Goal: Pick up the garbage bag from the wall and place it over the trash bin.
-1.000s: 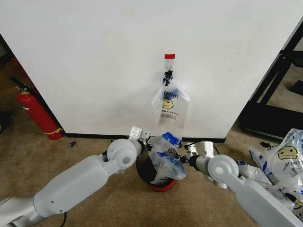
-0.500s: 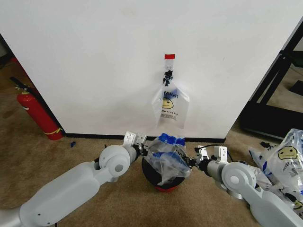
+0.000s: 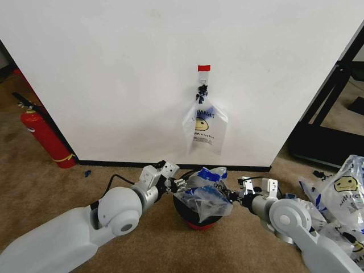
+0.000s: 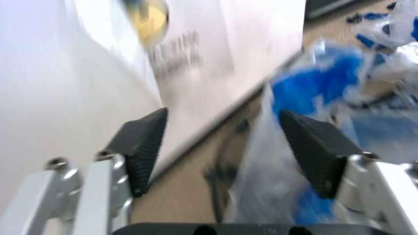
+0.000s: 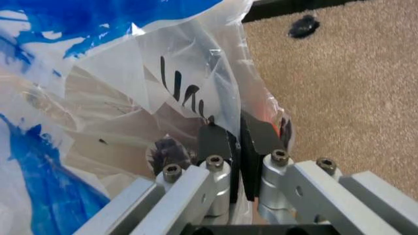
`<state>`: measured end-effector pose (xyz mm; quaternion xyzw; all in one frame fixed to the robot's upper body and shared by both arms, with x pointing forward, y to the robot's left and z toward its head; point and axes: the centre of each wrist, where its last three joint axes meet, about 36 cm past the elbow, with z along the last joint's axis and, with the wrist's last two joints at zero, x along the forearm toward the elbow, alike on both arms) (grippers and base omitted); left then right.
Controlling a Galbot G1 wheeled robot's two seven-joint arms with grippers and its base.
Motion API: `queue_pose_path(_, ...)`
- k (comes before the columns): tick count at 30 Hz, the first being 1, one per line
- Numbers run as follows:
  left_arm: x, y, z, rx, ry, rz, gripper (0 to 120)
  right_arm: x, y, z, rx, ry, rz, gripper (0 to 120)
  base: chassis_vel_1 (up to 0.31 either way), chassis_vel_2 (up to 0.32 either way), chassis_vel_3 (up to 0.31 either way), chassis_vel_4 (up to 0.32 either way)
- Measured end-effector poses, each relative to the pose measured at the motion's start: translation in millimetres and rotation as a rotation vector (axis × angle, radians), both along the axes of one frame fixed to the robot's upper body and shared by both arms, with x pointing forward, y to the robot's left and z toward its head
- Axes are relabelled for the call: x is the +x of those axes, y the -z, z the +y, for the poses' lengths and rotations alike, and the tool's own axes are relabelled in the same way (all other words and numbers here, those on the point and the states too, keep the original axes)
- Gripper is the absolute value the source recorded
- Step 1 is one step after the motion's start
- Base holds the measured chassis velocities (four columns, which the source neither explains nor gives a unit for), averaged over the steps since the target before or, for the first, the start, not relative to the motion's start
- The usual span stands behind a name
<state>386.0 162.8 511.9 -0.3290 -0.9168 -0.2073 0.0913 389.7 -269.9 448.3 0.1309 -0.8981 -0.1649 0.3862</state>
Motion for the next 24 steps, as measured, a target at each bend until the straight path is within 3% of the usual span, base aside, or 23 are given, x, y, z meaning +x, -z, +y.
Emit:
queue_pose_path(6, 21, 7, -20, 0.106, 0.153, -0.202, 97, -4, 3, -5, -0.004, 0.013, 0.013, 0, 0.000, 0.000, 0.000, 0.000)
queue_pose_path(11, 27, 22, -21, 0.239, 0.318, -0.315, 100, -2, 2, -5, -0.002, 0.016, 0.007, 0, 0.000, 0.000, 0.000, 0.000)
queue_pose_path(17, 29, 37, -20, 0.294, 0.371, -0.358, 100, 2, 4, -3, 0.005, 0.017, 0.006, 0, 0.000, 0.000, 0.000, 0.000)
queue_pose_path(24, 49, 41, -29, 0.307, 0.370, -0.374, 97, 3, 5, -2, 0.004, 0.017, 0.008, 0, 0.000, 0.000, 0.000, 0.000)
